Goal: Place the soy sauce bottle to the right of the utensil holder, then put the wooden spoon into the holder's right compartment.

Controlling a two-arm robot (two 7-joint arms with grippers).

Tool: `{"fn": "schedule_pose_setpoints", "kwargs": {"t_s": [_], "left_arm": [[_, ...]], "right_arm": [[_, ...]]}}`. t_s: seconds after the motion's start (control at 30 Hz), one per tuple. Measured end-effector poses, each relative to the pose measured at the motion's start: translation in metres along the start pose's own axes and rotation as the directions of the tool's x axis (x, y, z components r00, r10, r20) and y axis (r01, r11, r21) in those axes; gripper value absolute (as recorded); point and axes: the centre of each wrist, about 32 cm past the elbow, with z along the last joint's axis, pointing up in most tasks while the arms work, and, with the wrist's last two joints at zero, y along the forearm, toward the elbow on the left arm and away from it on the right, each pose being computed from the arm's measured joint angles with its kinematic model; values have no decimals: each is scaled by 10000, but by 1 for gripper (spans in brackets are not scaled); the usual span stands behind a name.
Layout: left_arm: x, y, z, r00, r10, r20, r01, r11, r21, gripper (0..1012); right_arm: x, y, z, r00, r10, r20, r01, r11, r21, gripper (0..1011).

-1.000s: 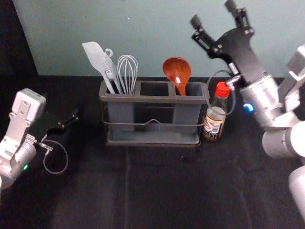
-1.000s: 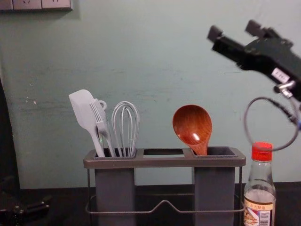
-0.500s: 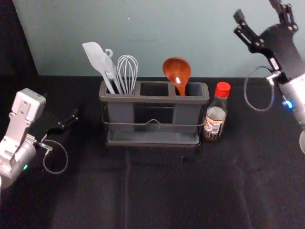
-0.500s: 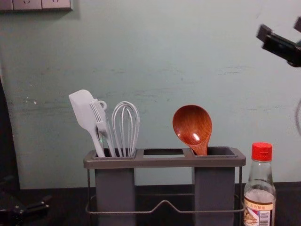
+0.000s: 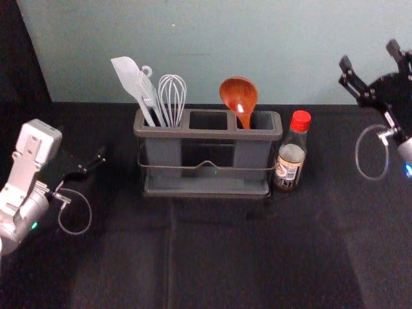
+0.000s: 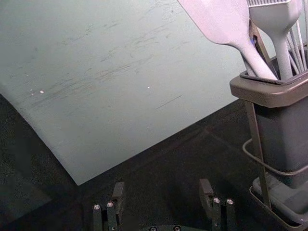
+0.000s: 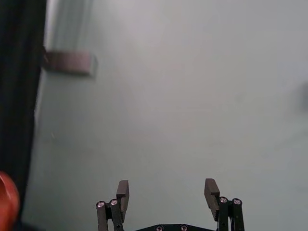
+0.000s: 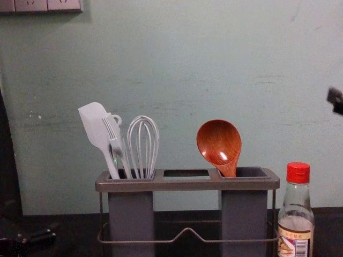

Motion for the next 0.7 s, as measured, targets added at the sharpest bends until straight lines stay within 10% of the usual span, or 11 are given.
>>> {"fn": "schedule_pose_setpoints", "kwargs": {"t_s": [0.33,0.7], "left_arm": [[0,0,0,10000,-1,0,1,10000,0,1000],[0,0,0,10000,0,0,0,10000,-1,1000]], "right_arm": [[10,-222,-126,9992,-290,282,358,9589,-2814,1003],[-90,-302,-278,9998,40,200,39,9240,-3824,1003]]}}
